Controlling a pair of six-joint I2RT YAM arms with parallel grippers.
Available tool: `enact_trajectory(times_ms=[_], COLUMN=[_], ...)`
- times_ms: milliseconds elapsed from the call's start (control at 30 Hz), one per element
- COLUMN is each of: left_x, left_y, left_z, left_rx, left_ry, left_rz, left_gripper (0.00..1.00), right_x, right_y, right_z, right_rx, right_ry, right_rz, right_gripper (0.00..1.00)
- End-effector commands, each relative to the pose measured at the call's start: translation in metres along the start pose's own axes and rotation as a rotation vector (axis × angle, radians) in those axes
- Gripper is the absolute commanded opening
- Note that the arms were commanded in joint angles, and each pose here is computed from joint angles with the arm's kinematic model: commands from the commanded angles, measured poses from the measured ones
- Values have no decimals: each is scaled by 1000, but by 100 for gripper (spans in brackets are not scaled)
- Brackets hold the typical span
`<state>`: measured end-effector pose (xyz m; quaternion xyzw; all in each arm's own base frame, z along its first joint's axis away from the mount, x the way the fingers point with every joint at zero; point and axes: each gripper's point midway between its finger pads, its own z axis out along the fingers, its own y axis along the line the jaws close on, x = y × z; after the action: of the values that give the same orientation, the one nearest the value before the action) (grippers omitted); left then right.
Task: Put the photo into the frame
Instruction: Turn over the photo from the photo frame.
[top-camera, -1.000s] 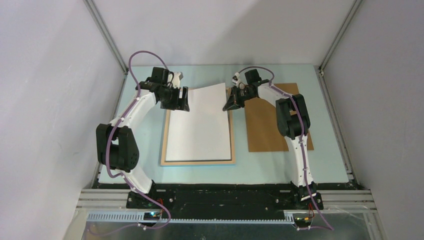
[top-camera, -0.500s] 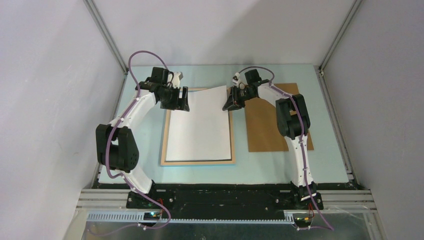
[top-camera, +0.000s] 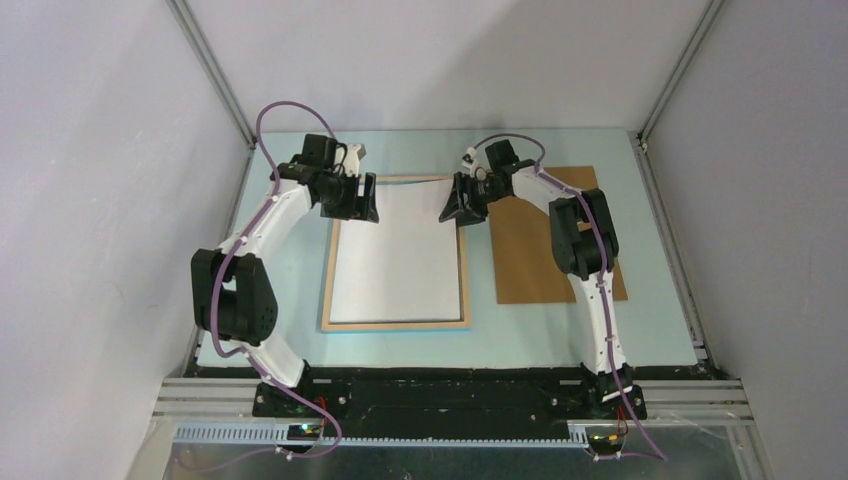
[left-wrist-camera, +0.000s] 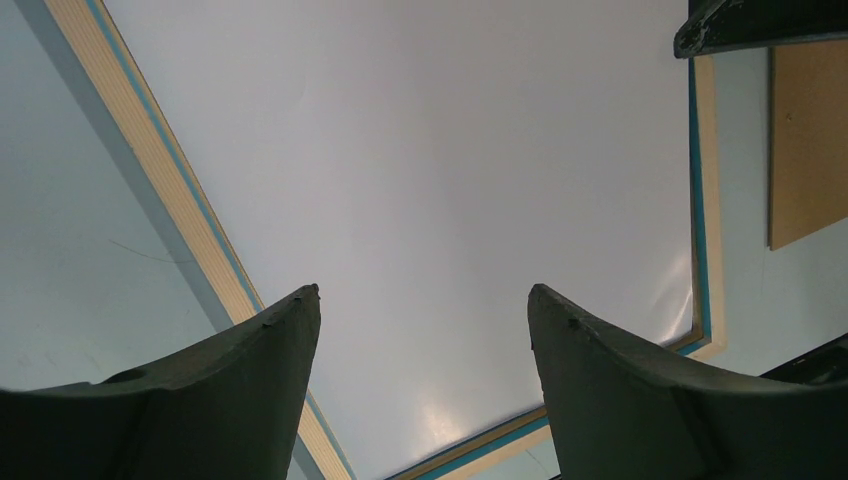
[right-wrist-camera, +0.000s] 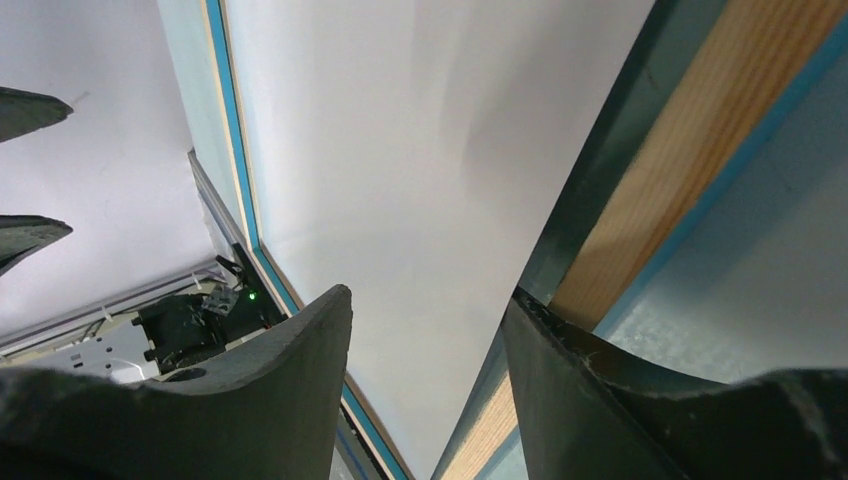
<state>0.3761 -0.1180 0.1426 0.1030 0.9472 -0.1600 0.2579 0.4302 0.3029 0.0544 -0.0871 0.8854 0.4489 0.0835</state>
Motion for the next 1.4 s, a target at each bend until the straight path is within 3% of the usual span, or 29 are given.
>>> enact_trajectory(times_ms=[0, 600, 1100, 1367], left_x=[-10, -10, -10, -10], left_y=[-3, -4, 4, 6], left_z=[-20, -24, -30, -32], left_rx=[6, 11, -15, -17], left_ry=[-67, -76, -89, -95], left_rz=[32, 35, 31, 23], left_gripper=[81, 81, 81, 81], right_x=[-6, -16, 10, 21], right_y=[13, 15, 52, 46], right_z=[-12, -40, 6, 30], right_rx=[48, 158, 180, 216], right_ry=[-32, -101, -18, 28], right_rz=[-56, -137, -380, -395], right_gripper=[62, 65, 63, 62])
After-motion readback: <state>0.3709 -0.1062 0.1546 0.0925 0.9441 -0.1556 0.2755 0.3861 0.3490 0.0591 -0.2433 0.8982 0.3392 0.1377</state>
